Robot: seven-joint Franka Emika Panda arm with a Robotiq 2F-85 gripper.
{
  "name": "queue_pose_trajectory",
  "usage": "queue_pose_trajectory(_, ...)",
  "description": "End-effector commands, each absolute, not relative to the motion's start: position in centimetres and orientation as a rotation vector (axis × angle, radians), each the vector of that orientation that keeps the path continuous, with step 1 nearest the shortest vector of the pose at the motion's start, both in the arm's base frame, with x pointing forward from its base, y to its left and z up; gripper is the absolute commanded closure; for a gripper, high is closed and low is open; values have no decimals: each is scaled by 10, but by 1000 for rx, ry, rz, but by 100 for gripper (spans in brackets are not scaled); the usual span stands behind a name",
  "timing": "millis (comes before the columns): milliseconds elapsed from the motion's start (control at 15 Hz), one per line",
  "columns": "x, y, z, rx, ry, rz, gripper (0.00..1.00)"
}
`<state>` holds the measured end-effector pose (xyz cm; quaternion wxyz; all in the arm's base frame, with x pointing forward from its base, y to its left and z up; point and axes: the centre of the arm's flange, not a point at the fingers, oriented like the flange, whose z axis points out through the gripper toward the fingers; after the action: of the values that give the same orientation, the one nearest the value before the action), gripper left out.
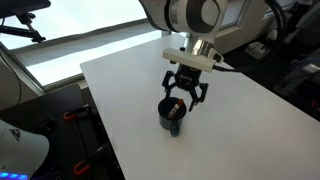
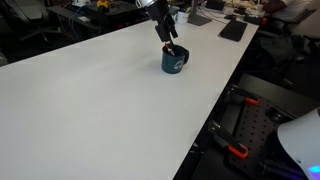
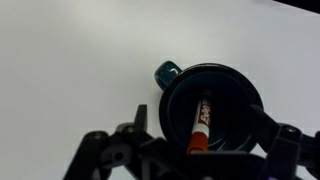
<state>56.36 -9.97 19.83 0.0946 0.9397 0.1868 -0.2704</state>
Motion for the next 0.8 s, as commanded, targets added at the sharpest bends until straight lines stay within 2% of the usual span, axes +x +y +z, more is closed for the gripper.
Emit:
queue_pose_trajectory(0, 565, -109, 193, 2795, 621, -774, 0)
queue_pose_trajectory(133, 566, -112, 190, 2797, 637, -774, 0)
queue_pose_trajectory(400, 568, -113, 187, 2803, 635, -784, 44)
queue_pose_trajectory(667, 568, -110, 189, 2803, 622, -780, 75)
queue_pose_trajectory(733, 568, -109, 190, 2802, 617, -776, 72)
